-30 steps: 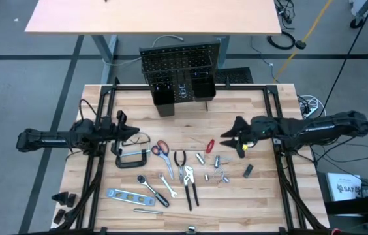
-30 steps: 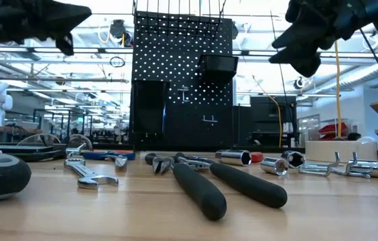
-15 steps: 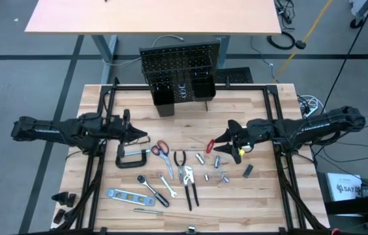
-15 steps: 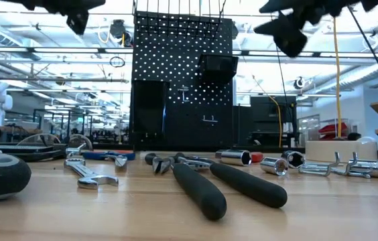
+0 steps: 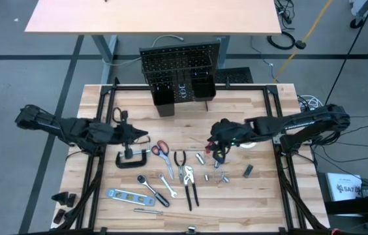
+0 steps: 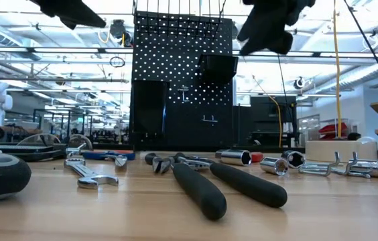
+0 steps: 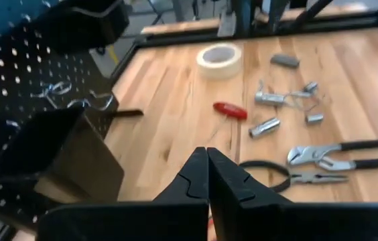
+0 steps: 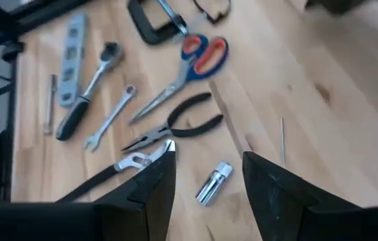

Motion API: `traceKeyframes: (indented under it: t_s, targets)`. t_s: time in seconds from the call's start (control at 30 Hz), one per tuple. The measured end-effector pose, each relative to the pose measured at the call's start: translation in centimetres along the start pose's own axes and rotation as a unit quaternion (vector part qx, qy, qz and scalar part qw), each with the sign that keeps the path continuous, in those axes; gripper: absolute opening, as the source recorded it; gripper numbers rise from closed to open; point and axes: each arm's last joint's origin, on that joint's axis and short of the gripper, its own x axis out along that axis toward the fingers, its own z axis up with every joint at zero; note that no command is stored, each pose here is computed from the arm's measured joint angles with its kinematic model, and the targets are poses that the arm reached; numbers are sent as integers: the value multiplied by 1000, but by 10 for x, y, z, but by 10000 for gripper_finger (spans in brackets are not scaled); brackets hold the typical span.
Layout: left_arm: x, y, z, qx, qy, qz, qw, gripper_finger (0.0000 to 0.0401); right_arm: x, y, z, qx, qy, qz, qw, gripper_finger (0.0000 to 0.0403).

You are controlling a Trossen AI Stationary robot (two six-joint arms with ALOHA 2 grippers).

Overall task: Hang tools onto peg board
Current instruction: Put the left extension bar on the right black bin on the peg board

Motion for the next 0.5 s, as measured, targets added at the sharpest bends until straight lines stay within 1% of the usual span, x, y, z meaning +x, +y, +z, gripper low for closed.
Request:
traceKeyframes:
  t_s: [0.1, 0.2, 0.33, 0.4, 0.5]
  targets:
    - [10, -6, -8, -13, 32, 8, 999, 0, 18, -1, -5, 32, 9, -40, 999, 167]
    - [19, -12, -15, -20, 55, -14, 998, 0, 34, -4, -9, 52, 16, -75, 996, 167]
    - [27, -17, -24, -12, 83, -27, 996, 0, 54, -7, -16, 62, 26, -112, 991, 167]
    - [30, -18, -27, -8, 78, -32, 996, 0, 64, -7, -19, 74, 32, -120, 989, 167]
    - [34, -21, -28, -9, 48, -44, 998, 0, 78, -7, -24, 81, 48, -117, 989, 167]
